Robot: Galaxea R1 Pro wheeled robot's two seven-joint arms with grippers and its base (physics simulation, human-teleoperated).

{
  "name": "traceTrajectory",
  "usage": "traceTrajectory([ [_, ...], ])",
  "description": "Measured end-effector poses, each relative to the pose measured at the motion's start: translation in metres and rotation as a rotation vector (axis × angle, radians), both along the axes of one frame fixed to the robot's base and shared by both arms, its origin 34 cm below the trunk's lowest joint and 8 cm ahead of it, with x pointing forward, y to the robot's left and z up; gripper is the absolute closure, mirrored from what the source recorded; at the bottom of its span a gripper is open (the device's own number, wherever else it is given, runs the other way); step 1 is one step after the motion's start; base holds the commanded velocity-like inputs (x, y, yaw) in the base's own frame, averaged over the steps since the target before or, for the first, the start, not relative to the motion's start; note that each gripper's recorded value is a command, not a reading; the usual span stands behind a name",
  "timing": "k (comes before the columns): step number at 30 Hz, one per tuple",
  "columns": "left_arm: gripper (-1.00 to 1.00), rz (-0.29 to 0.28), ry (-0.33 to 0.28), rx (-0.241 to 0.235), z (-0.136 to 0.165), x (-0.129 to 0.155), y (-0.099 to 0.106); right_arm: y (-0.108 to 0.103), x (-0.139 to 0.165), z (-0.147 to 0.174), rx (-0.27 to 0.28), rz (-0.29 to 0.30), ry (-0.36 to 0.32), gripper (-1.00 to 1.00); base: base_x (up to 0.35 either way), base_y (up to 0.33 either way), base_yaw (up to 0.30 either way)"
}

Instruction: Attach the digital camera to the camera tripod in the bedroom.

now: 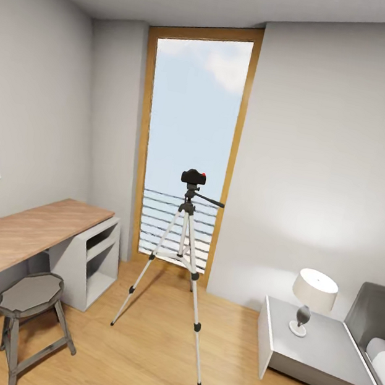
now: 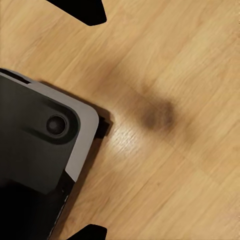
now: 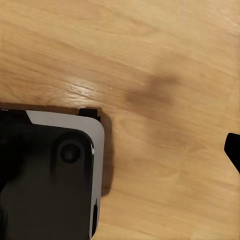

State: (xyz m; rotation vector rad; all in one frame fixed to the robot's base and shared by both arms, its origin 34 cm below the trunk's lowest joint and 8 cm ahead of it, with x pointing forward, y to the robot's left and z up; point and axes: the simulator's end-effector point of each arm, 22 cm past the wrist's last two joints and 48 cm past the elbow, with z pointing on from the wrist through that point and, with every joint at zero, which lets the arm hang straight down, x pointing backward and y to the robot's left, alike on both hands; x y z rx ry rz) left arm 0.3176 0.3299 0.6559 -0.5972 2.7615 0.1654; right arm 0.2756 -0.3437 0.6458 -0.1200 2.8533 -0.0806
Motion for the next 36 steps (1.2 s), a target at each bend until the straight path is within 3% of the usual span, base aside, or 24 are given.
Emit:
traceTrajectory([
  [31, -1.0, 0.0, 0.0, 0.0, 0.0, 0.0, 0.0, 0.0, 0.001, 0.0, 0.0, 0.001, -0.004, -1.0, 0.0, 0.0, 0.0],
  [36, -1.0, -0.001, 0.0, 0.0, 0.0, 0.0, 0.0, 0.03, 0.001, -0.003, 0.037, 0.007, 0.001, -1.0, 0.0, 0.0, 0.0],
])
